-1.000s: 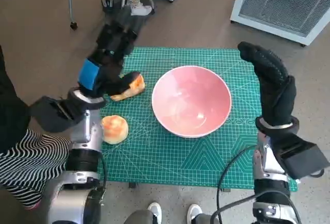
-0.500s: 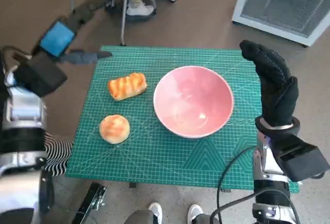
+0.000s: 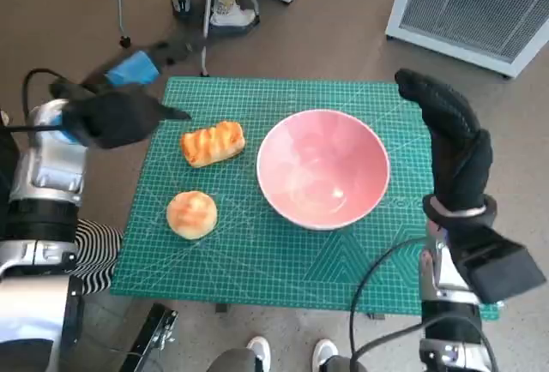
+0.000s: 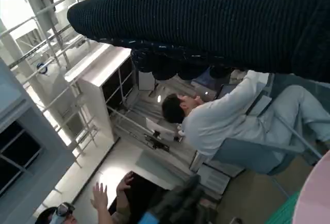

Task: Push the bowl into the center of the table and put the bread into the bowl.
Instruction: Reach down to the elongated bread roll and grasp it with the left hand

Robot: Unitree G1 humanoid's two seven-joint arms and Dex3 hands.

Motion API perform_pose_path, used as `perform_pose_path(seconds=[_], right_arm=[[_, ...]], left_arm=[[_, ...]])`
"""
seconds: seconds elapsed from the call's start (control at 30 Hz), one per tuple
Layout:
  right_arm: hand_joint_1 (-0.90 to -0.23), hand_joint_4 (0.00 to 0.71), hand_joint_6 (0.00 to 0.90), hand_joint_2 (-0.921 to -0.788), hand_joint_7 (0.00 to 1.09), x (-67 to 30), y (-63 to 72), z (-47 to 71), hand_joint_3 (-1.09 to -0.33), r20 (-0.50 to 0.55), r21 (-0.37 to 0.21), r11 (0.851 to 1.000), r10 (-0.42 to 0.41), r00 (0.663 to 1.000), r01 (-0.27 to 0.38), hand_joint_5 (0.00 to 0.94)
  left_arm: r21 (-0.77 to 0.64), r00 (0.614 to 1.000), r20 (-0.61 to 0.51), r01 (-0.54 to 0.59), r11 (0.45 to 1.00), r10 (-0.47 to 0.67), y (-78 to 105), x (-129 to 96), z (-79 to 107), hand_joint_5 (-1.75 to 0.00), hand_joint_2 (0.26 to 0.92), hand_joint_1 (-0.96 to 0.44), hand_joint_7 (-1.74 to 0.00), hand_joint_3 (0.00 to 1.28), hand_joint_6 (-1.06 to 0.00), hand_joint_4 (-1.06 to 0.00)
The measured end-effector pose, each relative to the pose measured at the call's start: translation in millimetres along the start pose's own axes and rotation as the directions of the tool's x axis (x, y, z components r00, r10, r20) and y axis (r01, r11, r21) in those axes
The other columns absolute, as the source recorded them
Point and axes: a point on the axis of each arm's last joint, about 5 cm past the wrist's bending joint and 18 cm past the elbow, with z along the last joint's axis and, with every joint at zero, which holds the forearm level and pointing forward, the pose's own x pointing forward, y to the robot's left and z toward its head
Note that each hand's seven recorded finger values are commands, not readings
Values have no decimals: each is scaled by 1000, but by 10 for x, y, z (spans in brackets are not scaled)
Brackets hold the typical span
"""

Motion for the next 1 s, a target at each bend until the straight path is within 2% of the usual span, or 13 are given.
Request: perform_pose_path(seconds=[0.43,1.0], right_arm=[[-755,138,121,-921,289,-13,-35,17,-742,0,4,1000,-7,1000,7,2],[-736,138,110,-921,309,-42,-47,23,-745,-12,4,1000,-11,1000,11,1]], left_arm=[[39,971,-207,127,991,-116,-221,275,121,0,754,-273,0,3,-258,-160],[62,915,-349,236,970,-200,-517,367,122,0,759,-307,0,2,-252,-137]])
